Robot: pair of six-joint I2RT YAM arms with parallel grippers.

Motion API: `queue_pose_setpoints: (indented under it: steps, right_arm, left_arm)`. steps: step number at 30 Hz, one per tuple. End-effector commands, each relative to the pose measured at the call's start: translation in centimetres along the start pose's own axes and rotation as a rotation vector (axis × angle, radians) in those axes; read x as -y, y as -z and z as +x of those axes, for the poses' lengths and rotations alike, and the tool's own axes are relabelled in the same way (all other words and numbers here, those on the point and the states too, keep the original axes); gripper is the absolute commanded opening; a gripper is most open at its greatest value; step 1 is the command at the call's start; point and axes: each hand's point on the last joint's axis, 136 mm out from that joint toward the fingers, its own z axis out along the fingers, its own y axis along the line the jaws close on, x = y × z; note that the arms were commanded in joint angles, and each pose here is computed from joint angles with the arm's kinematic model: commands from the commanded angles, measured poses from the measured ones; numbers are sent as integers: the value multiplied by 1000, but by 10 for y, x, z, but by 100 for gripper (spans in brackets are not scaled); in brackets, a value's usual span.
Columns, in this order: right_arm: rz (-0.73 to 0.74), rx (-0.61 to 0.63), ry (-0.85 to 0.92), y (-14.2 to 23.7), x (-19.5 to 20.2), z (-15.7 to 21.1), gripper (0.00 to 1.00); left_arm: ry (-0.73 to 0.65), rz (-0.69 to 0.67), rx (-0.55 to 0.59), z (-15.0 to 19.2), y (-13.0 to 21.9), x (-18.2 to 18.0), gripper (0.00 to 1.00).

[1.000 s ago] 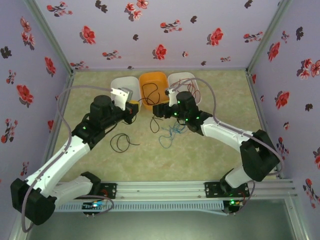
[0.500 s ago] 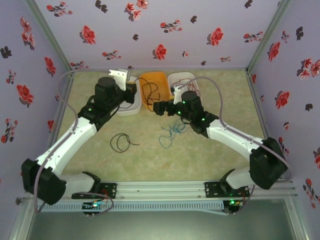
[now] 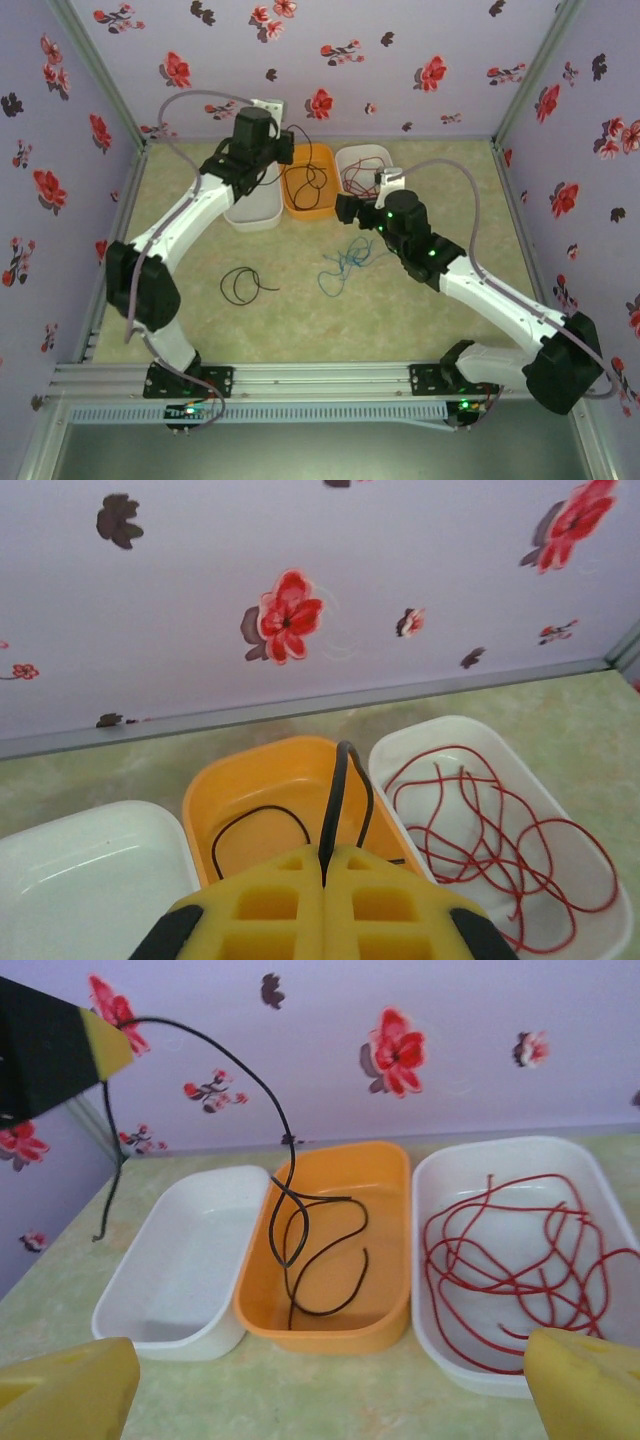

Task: Untangle the cables

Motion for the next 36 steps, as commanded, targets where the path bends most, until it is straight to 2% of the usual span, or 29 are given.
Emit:
queue_pose_setpoints:
  steps: [1,9,14,26,36]
  right_arm:
    - [85,37,-8,12,20,-5,99]
    - [219,55,-14,28,45,-13,99]
    - [262,53,-12,32,52,-13,99]
    - [266,33,-18,30,55,-3,99]
    - [250,35,-26,29,53,-2,99]
  left_arm:
    - [25,-74,-49,8,-17,-11,0]
    - [8,-224,-115,27,-61,-16,0]
    - [11,-261,-130,39,-84,-4,0]
    - [87,-262,-133,61,-125,13,0]
    - [169,-170,-123,77,-152,31,0]
